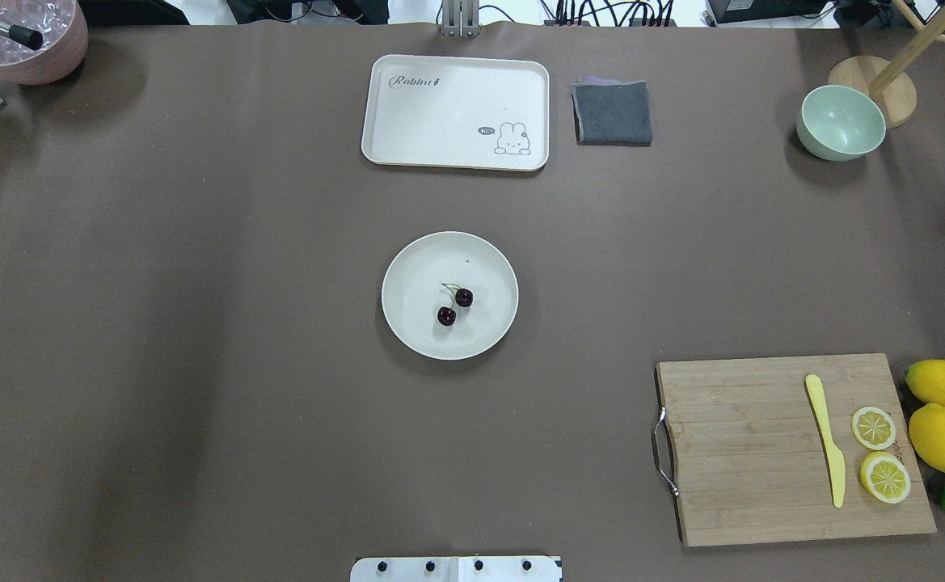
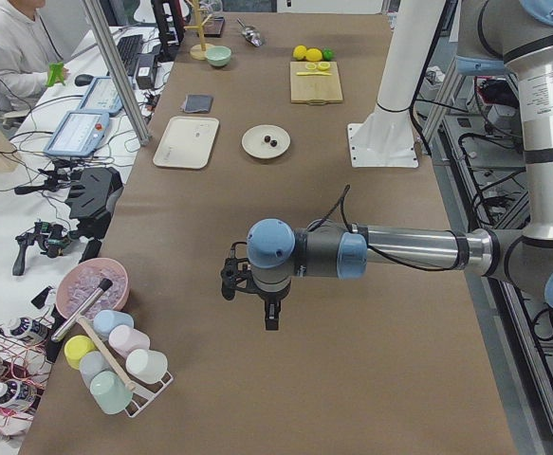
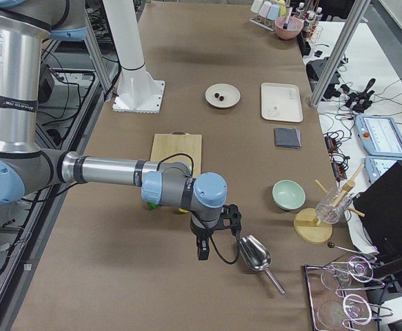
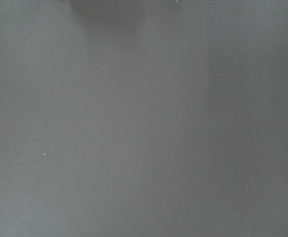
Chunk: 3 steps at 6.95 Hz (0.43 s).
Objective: Place red cherry on plate
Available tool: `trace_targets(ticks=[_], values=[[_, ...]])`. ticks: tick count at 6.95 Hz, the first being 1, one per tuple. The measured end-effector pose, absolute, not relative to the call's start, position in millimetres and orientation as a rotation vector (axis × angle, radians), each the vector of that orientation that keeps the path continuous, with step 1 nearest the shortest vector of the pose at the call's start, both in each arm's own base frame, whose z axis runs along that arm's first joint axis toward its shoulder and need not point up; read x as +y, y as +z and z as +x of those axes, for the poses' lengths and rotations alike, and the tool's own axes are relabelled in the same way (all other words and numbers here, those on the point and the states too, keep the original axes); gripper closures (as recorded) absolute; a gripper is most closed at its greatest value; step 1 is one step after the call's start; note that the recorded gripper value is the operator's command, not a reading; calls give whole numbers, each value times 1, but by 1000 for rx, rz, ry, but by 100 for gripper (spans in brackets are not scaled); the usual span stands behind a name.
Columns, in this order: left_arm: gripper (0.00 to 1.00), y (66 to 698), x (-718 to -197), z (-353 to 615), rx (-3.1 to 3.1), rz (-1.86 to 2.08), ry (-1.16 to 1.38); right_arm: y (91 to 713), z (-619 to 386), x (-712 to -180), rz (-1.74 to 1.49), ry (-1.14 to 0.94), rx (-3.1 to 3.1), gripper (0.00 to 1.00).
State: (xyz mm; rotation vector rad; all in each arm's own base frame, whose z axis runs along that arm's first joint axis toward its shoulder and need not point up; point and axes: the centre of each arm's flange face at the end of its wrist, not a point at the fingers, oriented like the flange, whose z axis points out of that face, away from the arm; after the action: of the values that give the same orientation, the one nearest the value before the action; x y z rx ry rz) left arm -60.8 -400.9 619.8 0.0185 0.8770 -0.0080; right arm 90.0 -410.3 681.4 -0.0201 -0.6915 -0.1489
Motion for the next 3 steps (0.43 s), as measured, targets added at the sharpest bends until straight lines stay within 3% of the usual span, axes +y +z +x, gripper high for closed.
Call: trace_targets(ticks=[3], values=[[2, 620, -401, -61, 877, 19, -8, 680, 89, -410, -18, -146, -709, 0]])
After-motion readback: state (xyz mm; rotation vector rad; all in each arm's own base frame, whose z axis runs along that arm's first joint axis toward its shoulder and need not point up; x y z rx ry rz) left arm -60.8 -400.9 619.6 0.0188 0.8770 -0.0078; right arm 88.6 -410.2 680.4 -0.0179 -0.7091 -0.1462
